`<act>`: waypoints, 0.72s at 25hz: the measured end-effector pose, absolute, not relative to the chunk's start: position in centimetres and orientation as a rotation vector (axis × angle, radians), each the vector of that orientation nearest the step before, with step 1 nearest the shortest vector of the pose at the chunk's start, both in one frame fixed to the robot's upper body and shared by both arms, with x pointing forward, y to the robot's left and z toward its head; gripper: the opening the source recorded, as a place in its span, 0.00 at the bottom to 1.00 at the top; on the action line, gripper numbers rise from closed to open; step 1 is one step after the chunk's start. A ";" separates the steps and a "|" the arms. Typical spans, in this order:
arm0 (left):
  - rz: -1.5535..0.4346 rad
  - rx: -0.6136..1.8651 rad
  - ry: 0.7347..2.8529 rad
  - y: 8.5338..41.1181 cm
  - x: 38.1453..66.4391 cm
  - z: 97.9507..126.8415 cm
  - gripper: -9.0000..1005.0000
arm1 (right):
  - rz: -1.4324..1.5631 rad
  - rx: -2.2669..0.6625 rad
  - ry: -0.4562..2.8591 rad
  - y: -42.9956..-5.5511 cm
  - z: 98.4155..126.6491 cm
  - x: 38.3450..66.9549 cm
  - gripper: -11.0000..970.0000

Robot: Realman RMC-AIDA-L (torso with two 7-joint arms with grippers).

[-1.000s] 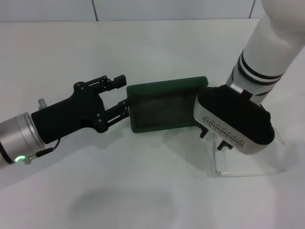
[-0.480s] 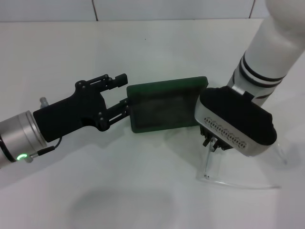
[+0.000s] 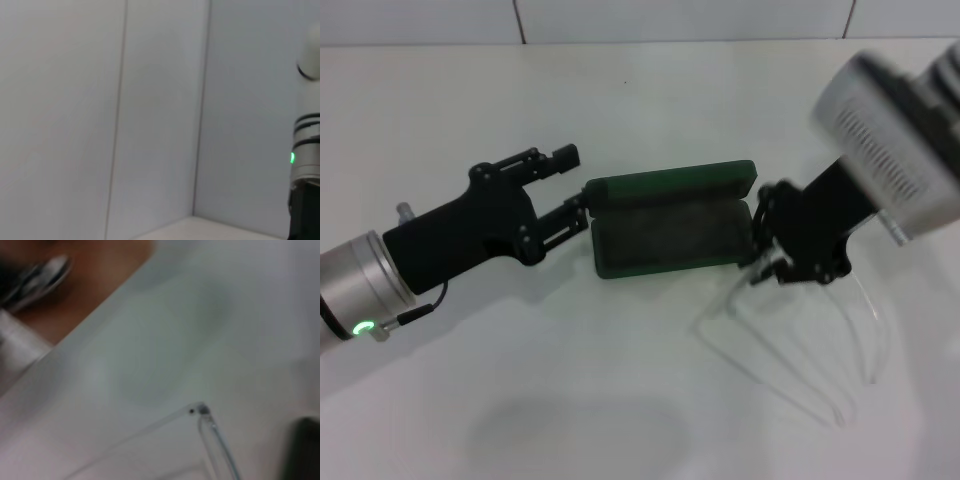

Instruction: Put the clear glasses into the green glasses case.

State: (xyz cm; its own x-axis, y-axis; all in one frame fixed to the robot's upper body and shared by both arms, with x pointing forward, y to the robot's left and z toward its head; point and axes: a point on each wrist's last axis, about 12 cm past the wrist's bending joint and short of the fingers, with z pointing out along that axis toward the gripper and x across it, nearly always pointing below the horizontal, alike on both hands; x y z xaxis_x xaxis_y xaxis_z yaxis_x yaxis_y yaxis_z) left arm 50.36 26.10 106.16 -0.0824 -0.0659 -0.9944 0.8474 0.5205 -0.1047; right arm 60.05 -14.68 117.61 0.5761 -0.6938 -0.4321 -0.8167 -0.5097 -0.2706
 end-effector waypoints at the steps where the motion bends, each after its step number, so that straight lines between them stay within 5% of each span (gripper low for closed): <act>1: -0.878 0.702 1.457 26.2 50.4 106.2 0.53 | 0.396 -2.290 1.240 -15.6 117.7 60.2 0.14; 9: -0.908 0.720 1.381 25.7 50.4 107.0 0.53 | 0.497 -1.592 1.423 -21.5 115.7 59.9 0.14; 18: -1.034 0.943 1.167 22.9 50.6 109.1 0.53 | 0.745 -1.103 1.500 -23.0 114.0 60.4 0.14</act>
State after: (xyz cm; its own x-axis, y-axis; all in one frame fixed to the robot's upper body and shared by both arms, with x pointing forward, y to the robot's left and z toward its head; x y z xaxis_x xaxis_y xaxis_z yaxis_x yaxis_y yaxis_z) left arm 50.58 22.92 109.13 0.0856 -0.1352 -0.9871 0.9635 0.2634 0.0475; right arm 60.36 -22.98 114.02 0.0084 -0.2476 -0.9688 -0.9214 0.3744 -0.1037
